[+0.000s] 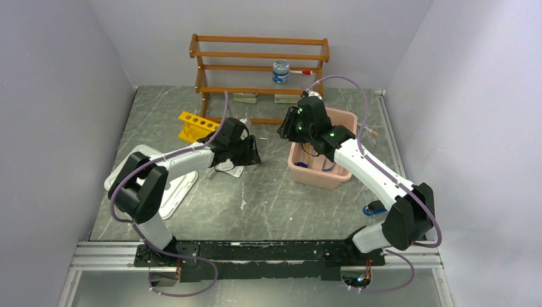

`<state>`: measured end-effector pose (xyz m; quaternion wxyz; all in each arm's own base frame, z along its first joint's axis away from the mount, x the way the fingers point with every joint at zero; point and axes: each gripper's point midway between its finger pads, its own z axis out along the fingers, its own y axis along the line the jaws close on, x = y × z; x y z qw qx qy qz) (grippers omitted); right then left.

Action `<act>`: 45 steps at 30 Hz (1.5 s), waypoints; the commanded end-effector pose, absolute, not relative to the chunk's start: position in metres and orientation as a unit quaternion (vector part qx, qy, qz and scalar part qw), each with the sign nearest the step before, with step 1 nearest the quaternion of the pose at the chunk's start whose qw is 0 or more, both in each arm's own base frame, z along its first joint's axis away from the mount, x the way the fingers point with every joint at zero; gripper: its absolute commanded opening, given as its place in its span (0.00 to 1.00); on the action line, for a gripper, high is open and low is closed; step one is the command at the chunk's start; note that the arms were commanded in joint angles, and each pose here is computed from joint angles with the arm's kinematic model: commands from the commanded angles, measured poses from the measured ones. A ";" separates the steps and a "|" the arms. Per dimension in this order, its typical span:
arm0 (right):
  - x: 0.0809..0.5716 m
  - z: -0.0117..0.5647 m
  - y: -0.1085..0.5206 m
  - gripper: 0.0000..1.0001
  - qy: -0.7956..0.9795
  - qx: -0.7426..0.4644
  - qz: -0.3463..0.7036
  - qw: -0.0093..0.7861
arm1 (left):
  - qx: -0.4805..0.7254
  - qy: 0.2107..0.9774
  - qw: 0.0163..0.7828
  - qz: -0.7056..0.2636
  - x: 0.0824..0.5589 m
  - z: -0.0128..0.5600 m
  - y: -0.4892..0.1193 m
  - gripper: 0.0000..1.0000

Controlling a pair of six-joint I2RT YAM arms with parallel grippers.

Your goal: Organize the chemistry lab equipment

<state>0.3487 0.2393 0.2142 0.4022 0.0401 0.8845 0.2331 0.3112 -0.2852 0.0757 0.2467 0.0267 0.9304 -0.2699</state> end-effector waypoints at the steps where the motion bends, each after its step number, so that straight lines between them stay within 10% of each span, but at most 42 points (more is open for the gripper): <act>1: 0.350 0.230 0.235 0.43 0.871 0.046 0.237 0.429 | 0.000 0.920 0.281 -0.274 0.333 0.070 -0.290 0.49; 12: 0.350 0.237 0.226 0.43 0.861 0.033 0.224 0.456 | 0.039 0.914 0.306 -0.265 0.347 0.071 -0.295 0.05; 26: 0.357 0.283 0.216 0.68 0.795 0.066 0.368 0.477 | 0.084 0.808 0.455 -0.365 0.347 0.215 -0.303 0.05; 45: 0.364 0.332 0.224 0.61 0.741 0.071 0.498 0.445 | 0.140 0.677 0.481 -0.539 0.310 0.344 -0.337 0.05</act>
